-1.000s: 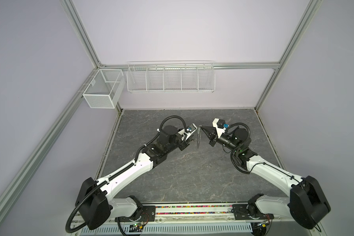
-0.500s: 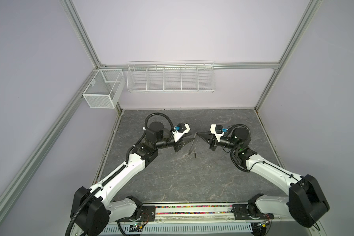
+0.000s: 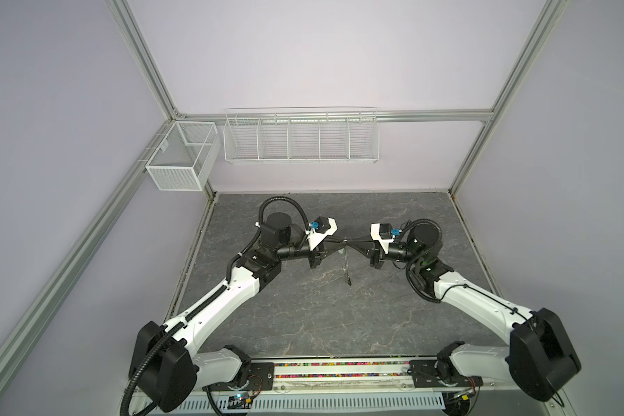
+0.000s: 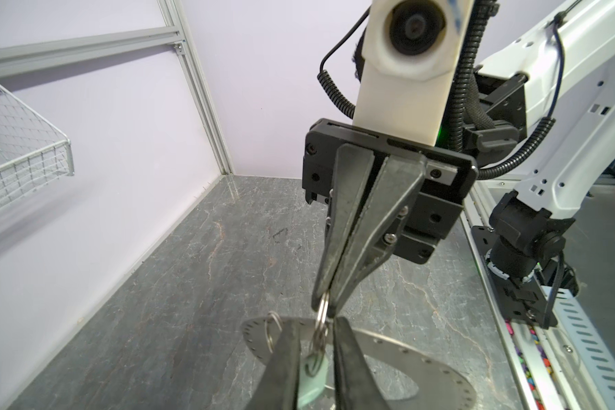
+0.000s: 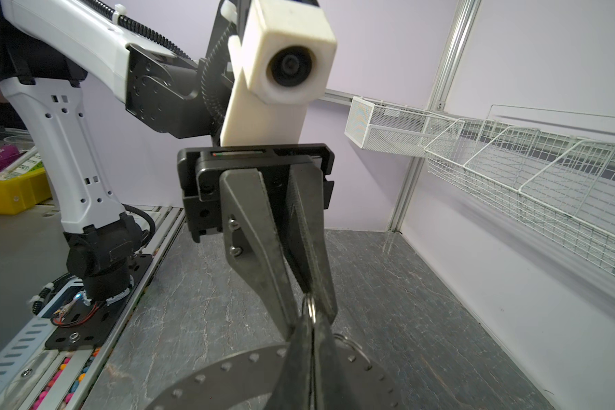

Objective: Attach keys to a key ring
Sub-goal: Insert the key into the keyring.

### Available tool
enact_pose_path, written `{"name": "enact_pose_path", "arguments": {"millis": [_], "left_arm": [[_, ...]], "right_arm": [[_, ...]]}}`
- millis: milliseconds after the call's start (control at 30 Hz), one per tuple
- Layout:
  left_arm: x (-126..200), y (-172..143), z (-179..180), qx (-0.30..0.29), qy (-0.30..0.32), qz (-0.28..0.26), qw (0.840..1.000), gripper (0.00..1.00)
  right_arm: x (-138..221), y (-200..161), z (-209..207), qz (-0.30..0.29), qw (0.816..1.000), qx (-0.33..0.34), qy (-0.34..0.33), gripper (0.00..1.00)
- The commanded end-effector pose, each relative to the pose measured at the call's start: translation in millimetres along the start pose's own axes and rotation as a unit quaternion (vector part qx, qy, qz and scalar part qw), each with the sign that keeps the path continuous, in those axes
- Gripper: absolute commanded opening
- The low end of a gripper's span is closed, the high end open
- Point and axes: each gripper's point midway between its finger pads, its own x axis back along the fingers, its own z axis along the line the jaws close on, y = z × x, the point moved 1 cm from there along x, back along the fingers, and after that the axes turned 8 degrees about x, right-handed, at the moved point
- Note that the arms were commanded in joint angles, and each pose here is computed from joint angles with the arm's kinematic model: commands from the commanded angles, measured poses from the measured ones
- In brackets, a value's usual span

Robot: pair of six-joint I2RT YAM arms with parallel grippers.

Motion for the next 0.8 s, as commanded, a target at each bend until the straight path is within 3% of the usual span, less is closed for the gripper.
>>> {"name": "enact_pose_path", "arguments": {"millis": [0,100,200,267,400,533,767], "left_arm": [[-1,17,2,-0.010,-0.009,-0.018,1.000,0.10],[-1,17,2,-0.010,-0.011,-0.017,1.000,0.00],[-1,17,3,-0.012,-0.009,-0.009,1.000,0.00],[-2,17,6,-0.010,0.001,0.003,1.000,0.00],[-9,7,8,-0.040,0.043,0.090,0.994,0.00],[-12,-2,14,-0.050,0.081,0.171,0.981,0.00],[-17,4,7,-0.052,0.081,0.210,0.973,0.00]], "right_arm": [[2,22,-1,-0.020,0.999,0.036,0.009,0.07],[2,20,-3,-0.013,0.999,0.035,0.006,0.07],[2,18,-4,-0.006,0.999,0.033,0.002,0.09],[3,14,-7,0.015,0.999,0.039,-0.009,0.21],[14,8,-10,0.062,0.995,0.076,-0.032,0.31],[25,6,-8,0.102,0.988,0.111,-0.036,0.32],[31,5,-2,0.122,0.983,0.129,-0.034,0.29]]}}
